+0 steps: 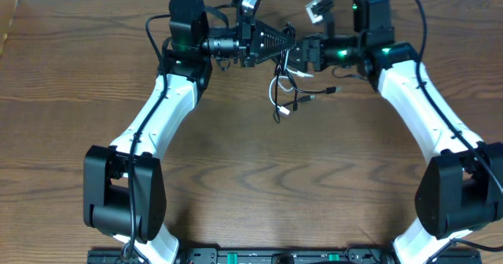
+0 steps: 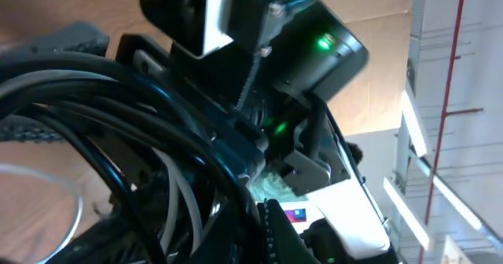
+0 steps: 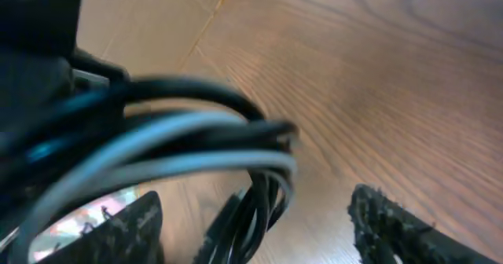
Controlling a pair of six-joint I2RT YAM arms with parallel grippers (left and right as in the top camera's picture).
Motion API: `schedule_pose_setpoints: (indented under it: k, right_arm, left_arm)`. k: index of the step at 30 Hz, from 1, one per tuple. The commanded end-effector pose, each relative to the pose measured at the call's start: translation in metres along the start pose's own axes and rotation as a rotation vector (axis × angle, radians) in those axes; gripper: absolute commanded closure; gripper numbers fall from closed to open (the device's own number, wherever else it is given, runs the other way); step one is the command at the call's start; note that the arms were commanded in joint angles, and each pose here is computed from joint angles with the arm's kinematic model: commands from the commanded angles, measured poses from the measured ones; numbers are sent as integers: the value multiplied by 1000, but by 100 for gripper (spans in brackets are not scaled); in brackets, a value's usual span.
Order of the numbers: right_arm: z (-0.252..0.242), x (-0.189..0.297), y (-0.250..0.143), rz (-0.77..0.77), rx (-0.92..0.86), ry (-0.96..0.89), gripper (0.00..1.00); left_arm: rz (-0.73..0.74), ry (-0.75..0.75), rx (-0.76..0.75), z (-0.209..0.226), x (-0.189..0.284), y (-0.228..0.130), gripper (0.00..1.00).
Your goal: Untangle cables
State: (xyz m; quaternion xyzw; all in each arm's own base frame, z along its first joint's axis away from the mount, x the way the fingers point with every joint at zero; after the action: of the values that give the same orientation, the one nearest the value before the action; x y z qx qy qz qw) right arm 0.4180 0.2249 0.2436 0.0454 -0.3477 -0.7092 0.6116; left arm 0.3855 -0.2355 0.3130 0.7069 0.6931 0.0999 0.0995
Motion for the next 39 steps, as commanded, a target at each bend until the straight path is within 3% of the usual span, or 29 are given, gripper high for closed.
schedule_pose_setpoints:
  k: [1, 10, 15, 27, 34, 39]
  right_arm:
    - [3, -2, 14, -64, -36, -62, 29]
    - [-54, -4, 23, -234, -239, -420, 40]
    - [-69, -3, 21, -248, -291, -470, 46]
    - [-153, 82, -48, -137, -558, -996, 44]
    - [-188, 125, -94, -41, -702, -1069, 42]
    - [-189, 120, -112, 46, -691, -996, 47]
  left_arm:
    - [18, -14, 16, -14, -2, -3, 92]
    - [32, -25, 33, -19, -8, -6, 92]
    - [29, -39, 17, -26, -8, -4, 93]
    - [-48, -30, -44, -28, 25, 13, 92]
    - [-116, -8, -50, -24, 54, 26, 93]
    - [-125, 1, -140, -23, 58, 28, 93]
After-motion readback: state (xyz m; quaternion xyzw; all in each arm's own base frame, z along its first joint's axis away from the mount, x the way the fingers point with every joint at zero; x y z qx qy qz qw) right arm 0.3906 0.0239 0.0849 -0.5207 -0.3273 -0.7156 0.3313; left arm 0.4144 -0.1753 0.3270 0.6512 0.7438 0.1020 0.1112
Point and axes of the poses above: each gripper's point midway between its finger pads, its own x axis back along the fingers, its own z axis along the line the jaws close on, y = z × x, the point moved 3 cm from there along x, back along the fingers, and after that the axes turned 6 degrees about -x, right-handed, at the moved point
